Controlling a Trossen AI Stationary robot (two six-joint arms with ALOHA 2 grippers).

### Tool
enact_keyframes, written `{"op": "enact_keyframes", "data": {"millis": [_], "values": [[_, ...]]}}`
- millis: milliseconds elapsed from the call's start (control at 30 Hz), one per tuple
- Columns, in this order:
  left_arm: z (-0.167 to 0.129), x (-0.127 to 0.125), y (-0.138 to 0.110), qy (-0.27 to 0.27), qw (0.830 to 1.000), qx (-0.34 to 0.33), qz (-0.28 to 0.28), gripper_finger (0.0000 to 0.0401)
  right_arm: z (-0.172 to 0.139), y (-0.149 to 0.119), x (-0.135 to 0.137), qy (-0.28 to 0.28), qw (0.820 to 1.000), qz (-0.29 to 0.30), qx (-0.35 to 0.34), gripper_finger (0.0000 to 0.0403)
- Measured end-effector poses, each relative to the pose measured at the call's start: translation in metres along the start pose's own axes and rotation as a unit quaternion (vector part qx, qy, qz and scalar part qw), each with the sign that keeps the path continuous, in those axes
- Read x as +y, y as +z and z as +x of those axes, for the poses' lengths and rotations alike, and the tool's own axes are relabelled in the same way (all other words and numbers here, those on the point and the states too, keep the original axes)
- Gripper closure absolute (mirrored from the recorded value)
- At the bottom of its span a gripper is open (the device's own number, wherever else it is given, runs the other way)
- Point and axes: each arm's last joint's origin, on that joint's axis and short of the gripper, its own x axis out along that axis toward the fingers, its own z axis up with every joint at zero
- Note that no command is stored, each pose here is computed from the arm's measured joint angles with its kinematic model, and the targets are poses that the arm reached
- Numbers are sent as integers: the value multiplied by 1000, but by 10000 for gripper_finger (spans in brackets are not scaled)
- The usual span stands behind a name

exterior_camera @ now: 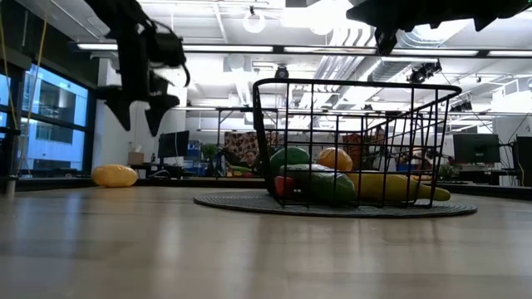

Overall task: Build produce basket
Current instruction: Put the yellow mango into the black wire basket

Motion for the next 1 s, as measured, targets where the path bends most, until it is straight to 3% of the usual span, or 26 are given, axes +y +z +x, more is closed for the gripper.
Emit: {"op": "enact_keyframes", "data": {"millis": [200, 667, 1000], "values": [[22, -8, 1, 18, 999, 38, 28, 51, 0, -2, -1, -15, 1000, 2, 10, 402], [53, -17, 4, 105, 994, 36, -6, 51, 0, -3, -1, -17, 1000, -2, 13, 402], [66, -22, 1, 131, 984, 34, -116, 51, 0, -5, -2, -18, 999, -31, 25, 402]]}}
